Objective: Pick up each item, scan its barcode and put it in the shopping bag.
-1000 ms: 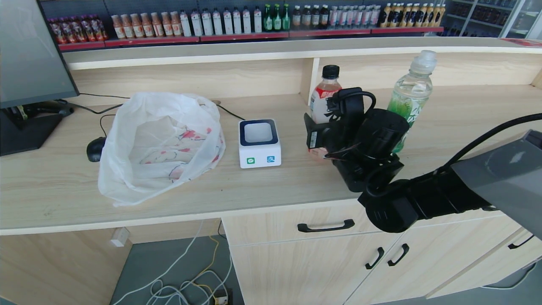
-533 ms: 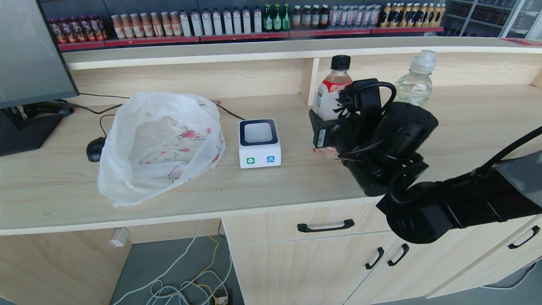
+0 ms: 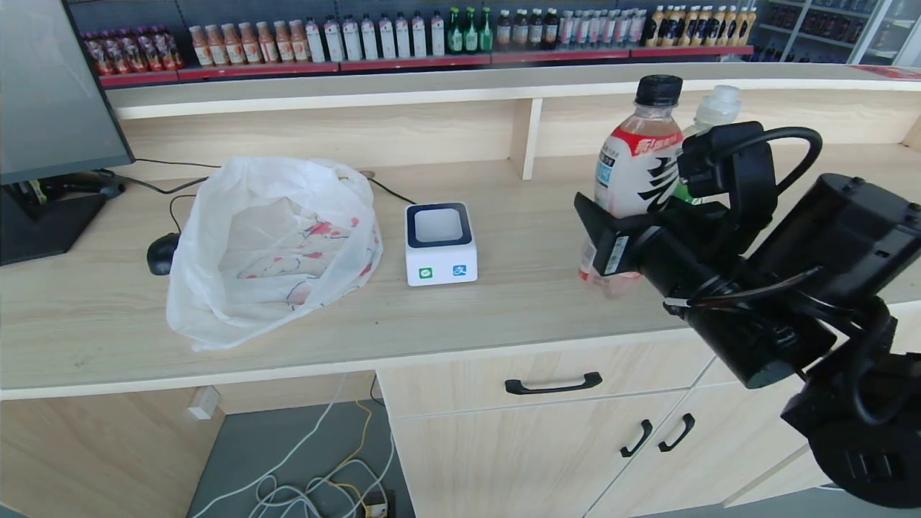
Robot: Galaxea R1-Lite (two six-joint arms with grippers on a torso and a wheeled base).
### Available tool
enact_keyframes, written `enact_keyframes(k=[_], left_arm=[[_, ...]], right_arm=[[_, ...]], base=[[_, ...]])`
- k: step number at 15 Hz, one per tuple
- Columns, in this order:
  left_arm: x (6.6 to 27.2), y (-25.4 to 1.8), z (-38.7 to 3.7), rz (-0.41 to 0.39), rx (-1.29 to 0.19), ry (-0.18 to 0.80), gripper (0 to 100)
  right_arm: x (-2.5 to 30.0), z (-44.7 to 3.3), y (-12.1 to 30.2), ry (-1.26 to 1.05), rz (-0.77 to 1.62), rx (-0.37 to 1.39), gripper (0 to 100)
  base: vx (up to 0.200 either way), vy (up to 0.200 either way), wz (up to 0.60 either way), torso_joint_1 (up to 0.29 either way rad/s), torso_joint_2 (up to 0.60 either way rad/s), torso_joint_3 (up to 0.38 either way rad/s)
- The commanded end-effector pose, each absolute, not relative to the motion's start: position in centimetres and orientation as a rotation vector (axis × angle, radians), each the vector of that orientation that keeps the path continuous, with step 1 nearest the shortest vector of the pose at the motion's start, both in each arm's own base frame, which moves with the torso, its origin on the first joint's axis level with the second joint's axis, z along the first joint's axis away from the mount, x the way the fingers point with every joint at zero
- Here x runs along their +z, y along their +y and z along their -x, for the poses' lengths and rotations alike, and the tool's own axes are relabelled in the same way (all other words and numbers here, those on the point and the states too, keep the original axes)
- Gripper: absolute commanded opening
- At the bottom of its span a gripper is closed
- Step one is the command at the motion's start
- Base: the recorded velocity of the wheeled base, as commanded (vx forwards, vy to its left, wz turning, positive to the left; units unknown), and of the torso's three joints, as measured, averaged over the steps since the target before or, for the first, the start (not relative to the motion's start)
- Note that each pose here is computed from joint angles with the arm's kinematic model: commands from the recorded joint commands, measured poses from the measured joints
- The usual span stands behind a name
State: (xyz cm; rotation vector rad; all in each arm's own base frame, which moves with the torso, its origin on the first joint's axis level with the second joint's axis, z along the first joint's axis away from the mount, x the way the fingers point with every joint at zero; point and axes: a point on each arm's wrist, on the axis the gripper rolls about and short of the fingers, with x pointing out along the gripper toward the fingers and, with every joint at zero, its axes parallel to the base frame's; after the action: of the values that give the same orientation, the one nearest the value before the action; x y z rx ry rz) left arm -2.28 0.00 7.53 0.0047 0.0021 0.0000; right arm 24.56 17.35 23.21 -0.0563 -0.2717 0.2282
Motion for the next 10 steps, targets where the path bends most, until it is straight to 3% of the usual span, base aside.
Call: enact_keyframes(k=[1,10], left_arm=[[7.5,0.0,2.3,-0.005,0.000,0.003,100],[7.5,0.0,2.3,-0.005,0.000,0.002,100]], right_arm=[[24.2,-21.8,15.3,-0.296,0.043,0.227,0],[22.2,-17.9,12.8,-0.241,0.075,0.250,0]], base=[[0.000,0.000,0.00,0.000,0.00,0.000],[0.000,0.000,0.00,0.000,0.00,0.000]])
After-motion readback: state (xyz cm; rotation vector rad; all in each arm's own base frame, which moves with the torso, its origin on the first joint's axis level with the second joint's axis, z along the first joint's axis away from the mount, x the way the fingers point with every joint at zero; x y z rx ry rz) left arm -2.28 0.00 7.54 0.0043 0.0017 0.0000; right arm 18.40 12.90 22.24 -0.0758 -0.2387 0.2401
